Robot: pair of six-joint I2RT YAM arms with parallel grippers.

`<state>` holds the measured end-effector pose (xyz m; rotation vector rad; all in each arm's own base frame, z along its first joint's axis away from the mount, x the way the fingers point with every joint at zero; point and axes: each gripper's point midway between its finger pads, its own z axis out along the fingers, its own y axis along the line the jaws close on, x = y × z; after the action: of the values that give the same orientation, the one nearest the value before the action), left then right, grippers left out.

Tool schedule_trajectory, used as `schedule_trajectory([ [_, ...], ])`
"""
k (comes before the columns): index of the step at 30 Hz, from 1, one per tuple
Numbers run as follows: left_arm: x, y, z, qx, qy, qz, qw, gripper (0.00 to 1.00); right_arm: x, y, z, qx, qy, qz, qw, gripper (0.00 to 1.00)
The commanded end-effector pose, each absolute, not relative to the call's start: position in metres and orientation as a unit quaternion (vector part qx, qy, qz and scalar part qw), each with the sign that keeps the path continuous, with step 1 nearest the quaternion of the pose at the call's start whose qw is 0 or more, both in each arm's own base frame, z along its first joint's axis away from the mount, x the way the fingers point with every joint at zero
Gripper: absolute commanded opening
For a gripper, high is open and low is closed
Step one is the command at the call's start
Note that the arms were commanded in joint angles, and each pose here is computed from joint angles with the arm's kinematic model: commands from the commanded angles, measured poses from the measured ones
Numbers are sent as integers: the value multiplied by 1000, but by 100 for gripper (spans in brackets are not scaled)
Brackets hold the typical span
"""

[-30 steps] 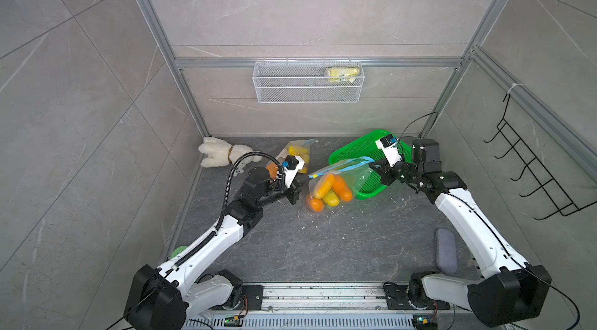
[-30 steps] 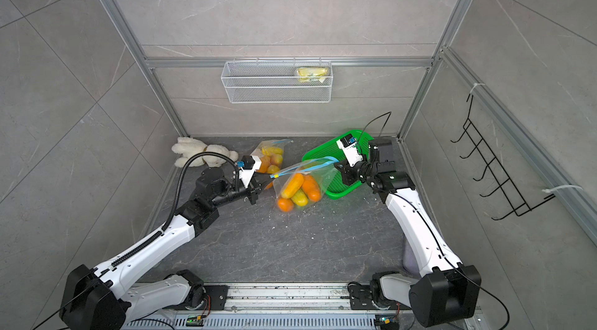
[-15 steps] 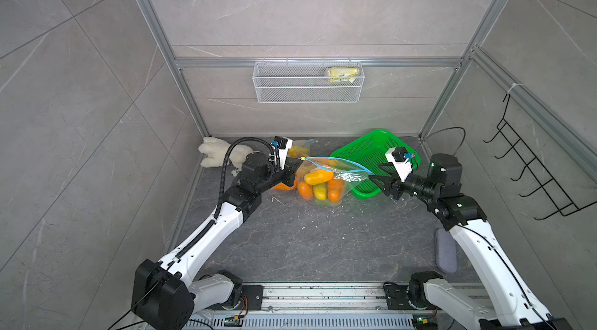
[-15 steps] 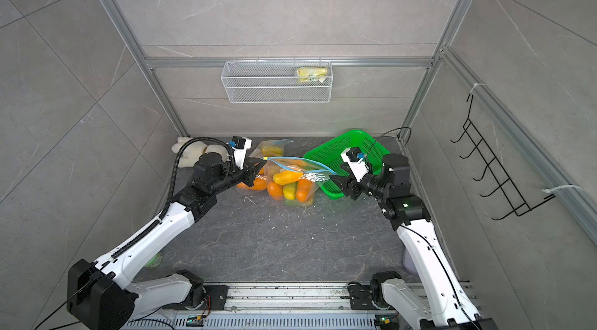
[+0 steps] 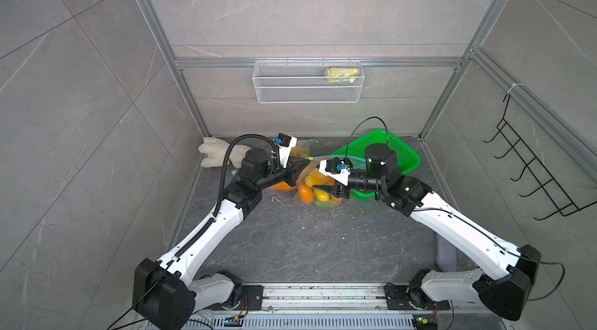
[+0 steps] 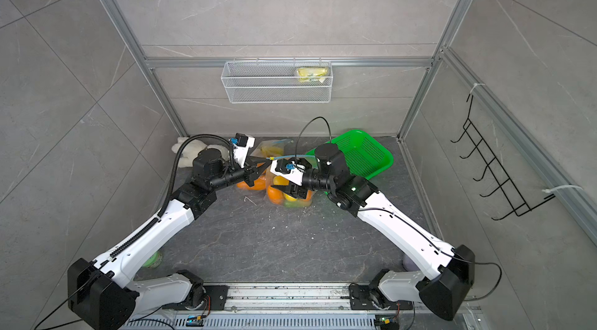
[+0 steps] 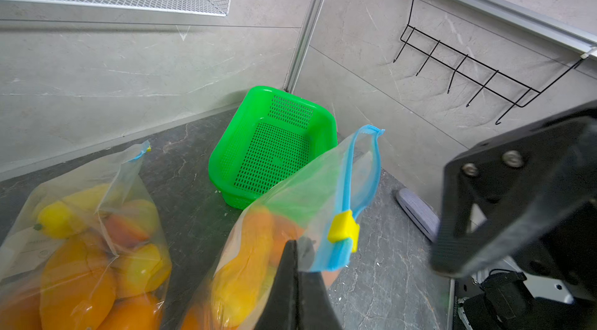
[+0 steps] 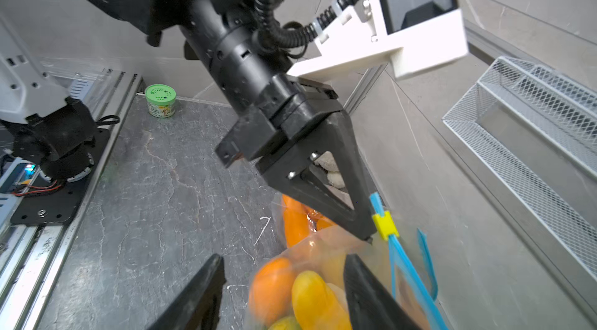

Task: Place the mango in a zip-top bag and seal the zipper
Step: Zip the zipper on the zipper food storage bag.

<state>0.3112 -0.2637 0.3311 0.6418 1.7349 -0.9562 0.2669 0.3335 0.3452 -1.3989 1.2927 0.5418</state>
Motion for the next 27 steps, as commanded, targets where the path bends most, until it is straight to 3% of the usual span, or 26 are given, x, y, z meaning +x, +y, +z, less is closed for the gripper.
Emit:
schedule_trajectory([
  [1, 299, -266, 366, 293, 677, -413, 534, 0, 285, 342, 378, -588, 513, 198, 594, 48],
  [4, 294, -266, 366, 308, 669, -409, 539, 0, 293, 348, 382, -590, 514, 198, 590, 36],
  [10, 293, -263, 366, 314, 665, -397, 548, 0, 302, 344, 382, -588, 523, 207, 581, 31],
  [17, 287, -268, 367, 333, 652, -409, 545, 0, 310, 341, 367, -605, 533, 224, 548, 38],
  [23, 289, -267, 367, 326, 656, -405, 547, 0, 313, 341, 358, -619, 535, 232, 526, 36],
  [27, 290, -266, 367, 324, 658, -402, 548, 0, 317, 339, 357, -616, 539, 228, 528, 20],
])
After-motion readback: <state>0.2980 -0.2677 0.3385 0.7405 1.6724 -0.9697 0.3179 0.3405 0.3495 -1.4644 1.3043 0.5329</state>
